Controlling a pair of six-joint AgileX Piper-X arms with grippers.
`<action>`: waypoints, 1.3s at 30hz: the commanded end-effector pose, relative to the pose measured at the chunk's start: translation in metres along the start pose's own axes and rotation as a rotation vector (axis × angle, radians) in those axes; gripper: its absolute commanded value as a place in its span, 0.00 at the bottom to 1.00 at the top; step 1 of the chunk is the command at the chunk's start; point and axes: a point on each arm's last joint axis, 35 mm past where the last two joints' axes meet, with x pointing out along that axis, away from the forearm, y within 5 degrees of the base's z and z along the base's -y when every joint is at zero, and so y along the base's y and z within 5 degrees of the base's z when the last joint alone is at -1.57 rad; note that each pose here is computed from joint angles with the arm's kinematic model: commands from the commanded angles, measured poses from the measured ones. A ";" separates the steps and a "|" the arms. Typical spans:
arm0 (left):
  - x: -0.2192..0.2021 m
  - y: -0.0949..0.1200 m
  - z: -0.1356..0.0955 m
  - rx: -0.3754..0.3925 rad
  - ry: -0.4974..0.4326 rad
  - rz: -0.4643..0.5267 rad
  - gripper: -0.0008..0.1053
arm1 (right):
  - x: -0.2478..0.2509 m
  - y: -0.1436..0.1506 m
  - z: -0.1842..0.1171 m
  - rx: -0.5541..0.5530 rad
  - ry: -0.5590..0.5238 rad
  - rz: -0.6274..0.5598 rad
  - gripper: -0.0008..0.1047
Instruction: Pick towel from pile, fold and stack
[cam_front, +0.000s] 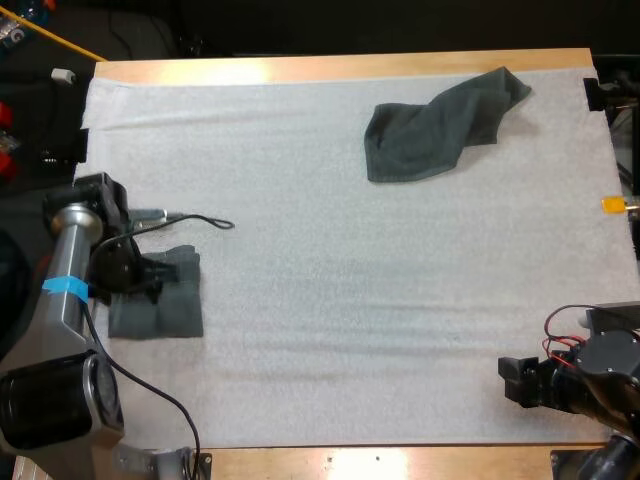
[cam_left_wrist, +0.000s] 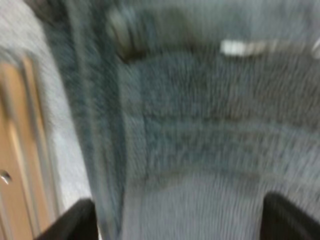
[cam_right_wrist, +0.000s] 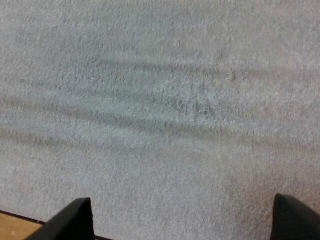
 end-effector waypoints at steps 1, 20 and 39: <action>-0.015 0.002 -0.001 -0.010 -0.031 -0.013 0.60 | -0.001 0.000 0.000 -0.005 0.004 0.004 0.67; -0.005 -0.011 0.024 -0.048 -0.109 -0.293 0.60 | -0.001 0.000 0.000 0.003 0.004 0.004 0.67; -0.002 -0.009 0.015 -0.045 -0.024 -0.240 0.60 | -0.001 0.000 0.000 0.025 0.004 0.004 0.67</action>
